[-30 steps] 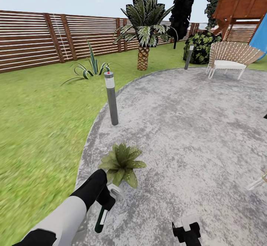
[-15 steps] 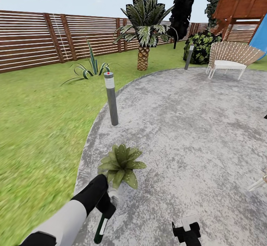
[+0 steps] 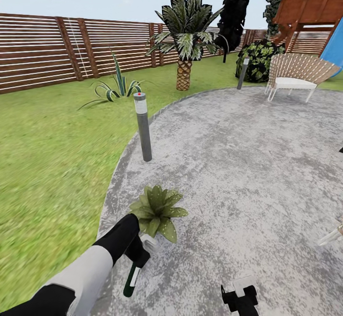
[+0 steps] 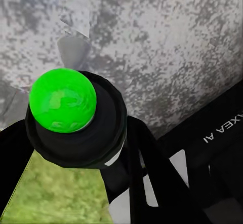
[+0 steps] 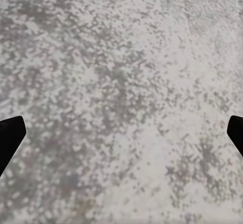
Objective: Pick up the pesticide atomizer in the garden and spray insectifuge to fully cover both potted plants in the garden.
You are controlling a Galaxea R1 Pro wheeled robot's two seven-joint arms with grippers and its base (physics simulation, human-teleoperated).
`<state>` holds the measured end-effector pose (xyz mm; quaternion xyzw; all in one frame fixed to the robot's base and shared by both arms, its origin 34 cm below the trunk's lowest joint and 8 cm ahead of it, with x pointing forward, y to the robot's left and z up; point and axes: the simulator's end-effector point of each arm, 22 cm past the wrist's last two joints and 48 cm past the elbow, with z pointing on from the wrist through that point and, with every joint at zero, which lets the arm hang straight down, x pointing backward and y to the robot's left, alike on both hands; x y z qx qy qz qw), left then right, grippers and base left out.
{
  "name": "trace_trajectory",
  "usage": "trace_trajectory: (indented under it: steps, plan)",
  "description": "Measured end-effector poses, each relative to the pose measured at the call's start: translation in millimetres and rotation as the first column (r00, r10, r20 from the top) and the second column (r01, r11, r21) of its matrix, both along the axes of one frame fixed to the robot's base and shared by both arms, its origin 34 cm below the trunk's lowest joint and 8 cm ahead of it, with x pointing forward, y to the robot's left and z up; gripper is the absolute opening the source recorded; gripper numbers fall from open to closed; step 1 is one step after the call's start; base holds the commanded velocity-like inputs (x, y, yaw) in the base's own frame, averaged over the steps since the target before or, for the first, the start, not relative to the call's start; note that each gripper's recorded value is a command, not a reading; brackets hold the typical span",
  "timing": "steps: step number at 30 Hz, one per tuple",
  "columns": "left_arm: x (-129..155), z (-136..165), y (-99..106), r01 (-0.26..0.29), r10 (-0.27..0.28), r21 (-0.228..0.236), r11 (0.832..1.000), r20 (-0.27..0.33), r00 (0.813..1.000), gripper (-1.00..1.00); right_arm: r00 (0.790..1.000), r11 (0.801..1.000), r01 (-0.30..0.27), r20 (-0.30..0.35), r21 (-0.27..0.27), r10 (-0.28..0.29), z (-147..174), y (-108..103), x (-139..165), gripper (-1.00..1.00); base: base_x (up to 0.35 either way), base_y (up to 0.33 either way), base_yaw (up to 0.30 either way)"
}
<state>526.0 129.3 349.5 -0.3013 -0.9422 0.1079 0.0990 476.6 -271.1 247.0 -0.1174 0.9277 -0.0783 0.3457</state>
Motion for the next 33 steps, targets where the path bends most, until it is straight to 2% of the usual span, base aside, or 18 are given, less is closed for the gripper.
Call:
trace_trajectory:
  steps: [5, 6, 7, 9, 16, 22, 29, 33]
  plan:
    - [-8, -6, 7, 0.007, -0.007, 0.013, 1.0, -0.011, 1.0, -1.0, 1.0, 1.0, 0.0, 0.0, 0.0, 0.0, 0, 0, 0, 1.0, 0.0, 0.0, 0.0]
    - [-8, -7, 14, 0.006, -0.006, 0.023, 1.0, -0.012, 1.0, -1.0, 1.0, 1.0, 0.0, 0.0, 0.0, 0.0, 0, 0, 0, 1.0, 0.0, 0.0, 0.0]
    - [-8, -10, 32, 0.0, 0.0, 0.048, 0.999, -0.012, 1.0, -1.0, 1.0, 1.0, 0.0, 0.0, 0.0, 0.0, 0, 0, 0, 1.0, 0.0, 0.0, 0.0]
    - [-9, -12, 44, -0.017, 0.018, 0.059, 0.998, -0.019, 1.0, -1.0, 1.0, 1.0, 0.0, 0.0, 0.0, 0.0, 0, 0, 0, 1.0, 0.0, 0.0, 0.0]
    - [0, -8, 43, -0.021, 0.022, 0.056, 0.998, -0.001, 1.0, -1.0, 1.0, 1.0, 0.0, -0.001, -0.001, 0.0, 0, -1, -1, 1.0, -0.021, 0.022, 0.0]
    - [3, -6, 43, -0.023, 0.023, 0.061, 0.998, 0.004, 1.0, -1.0, 1.0, 1.0, 0.0, -0.001, 0.0, 0.0, 0, 0, 0, 1.0, -0.087, 0.236, -0.01]
    - [4, -5, 45, -0.024, 0.024, 0.066, 0.998, 0.005, 1.0, -1.0, 1.0, 1.0, 0.001, -0.001, 0.0, -0.001, 0, 0, -1, 1.0, 0.125, 0.287, -0.251]
    - [-2, -9, 44, -0.018, 0.018, 0.063, 0.998, -0.007, 1.0, -1.0, 1.0, 1.0, 0.002, 0.001, -0.001, -0.002, 0, -1, 0, 1.0, 0.106, 0.108, -0.067]
